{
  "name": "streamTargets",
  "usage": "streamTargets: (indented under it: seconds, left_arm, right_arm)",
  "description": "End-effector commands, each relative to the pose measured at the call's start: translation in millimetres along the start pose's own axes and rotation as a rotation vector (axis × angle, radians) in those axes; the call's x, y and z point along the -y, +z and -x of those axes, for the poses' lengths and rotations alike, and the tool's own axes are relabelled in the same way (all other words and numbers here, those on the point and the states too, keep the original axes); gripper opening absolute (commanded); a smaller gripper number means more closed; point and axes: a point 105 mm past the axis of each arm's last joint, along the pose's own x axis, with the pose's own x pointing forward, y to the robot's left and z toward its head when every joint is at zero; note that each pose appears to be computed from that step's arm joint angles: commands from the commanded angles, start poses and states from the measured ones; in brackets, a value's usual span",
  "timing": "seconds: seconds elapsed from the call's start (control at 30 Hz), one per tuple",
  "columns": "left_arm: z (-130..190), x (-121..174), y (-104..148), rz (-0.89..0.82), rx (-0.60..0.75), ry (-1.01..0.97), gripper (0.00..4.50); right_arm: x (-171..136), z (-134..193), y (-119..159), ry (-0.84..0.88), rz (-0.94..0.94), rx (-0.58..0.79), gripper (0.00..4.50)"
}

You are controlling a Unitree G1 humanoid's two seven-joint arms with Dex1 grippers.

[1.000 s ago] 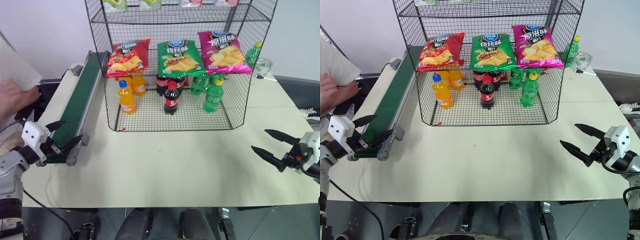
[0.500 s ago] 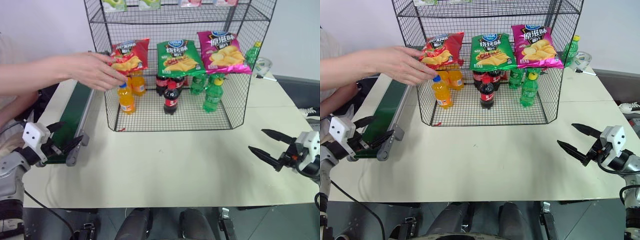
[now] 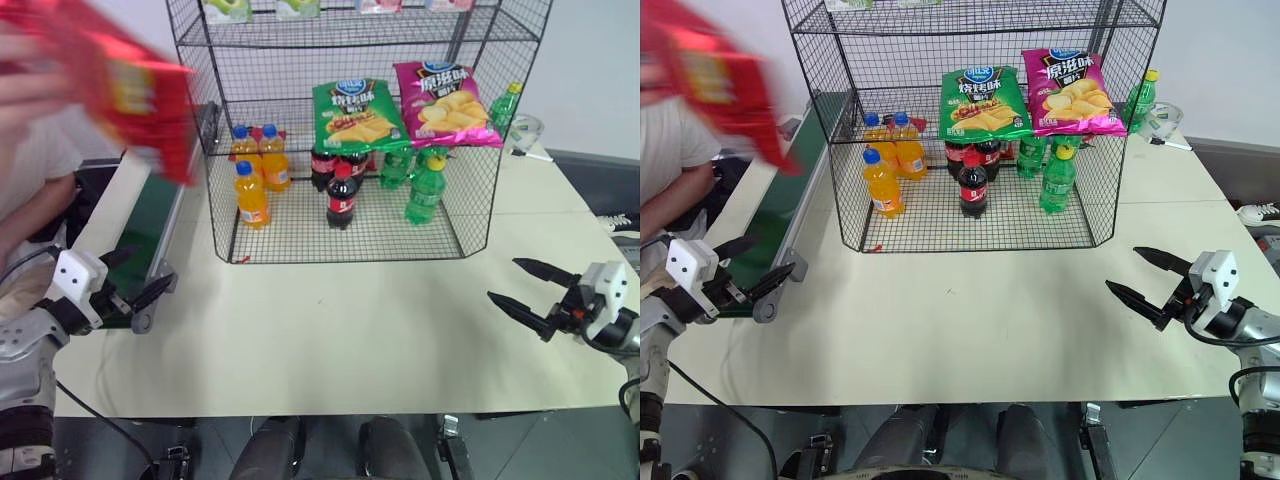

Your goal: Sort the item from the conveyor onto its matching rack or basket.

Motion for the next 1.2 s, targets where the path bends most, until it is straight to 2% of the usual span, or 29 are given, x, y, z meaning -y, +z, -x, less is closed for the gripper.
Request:
streamTargets:
  seconds: [0.03, 0.23, 0.3, 0.47, 0.53, 0.63, 0.73, 0.9, 1.07, 1.2]
  left_arm:
    - [5.7, -4.2, 12.8, -0.057, 0.034, 0.024, 4.47]
    - [20.0, -6.2, 20.6, -0.201, 0.048, 0.096, 4.47]
    - [27.3, -0.9, 24.3, -0.315, 0.051, 0.114, 4.47]
    - [38.5, 5.5, 29.3, -0.558, 0.035, 0.146, 4.47]
    - [54.9, 2.3, 26.1, -0.783, -0.042, 0.189, 4.47]
    - [77.6, 0.2, 12.6, -0.95, -0.148, 0.223, 4.47]
    - [92.2, 1.0, 5.1, -1.019, -0.177, 0.266, 4.47]
    - [117.9, -3.5, -20.9, -1.082, -0.312, 0.357, 4.47]
    - [122.8, -6.0, -27.4, -1.159, -0.347, 0.436, 4.47]
    - [122.7, -4.2, -33.4, -1.142, -0.345, 0.458, 4.47]
  right_arm:
    - [-1.0, -8.6, 14.7, 0.02, 0.057, 0.039, 4.5]
    - [-28.9, -40.8, 26.1, 0.101, 0.031, 0.119, 4.5]
    - [-44.9, -59.7, 32.5, 0.136, 0.014, 0.162, 4.5]
    - [-62.8, -81.2, 41.0, 0.179, -0.007, 0.203, 4.5]
    - [-75.7, -95.7, 43.0, 0.233, -0.018, 0.221, 4.5]
    - [-88.3, -110.1, 45.8, 0.289, -0.022, 0.235, 4.5]
    - [-94.9, -116.6, 44.2, 0.33, -0.008, 0.224, 4.5]
    - [-107.7, -135.2, 48.6, 0.408, -0.008, 0.247, 4.5]
    - [-118.6, -149.0, 48.7, 0.465, 0.005, 0.252, 4.5]
    - [-124.1, -152.8, 45.8, 0.504, 0.01, 0.239, 4.5]
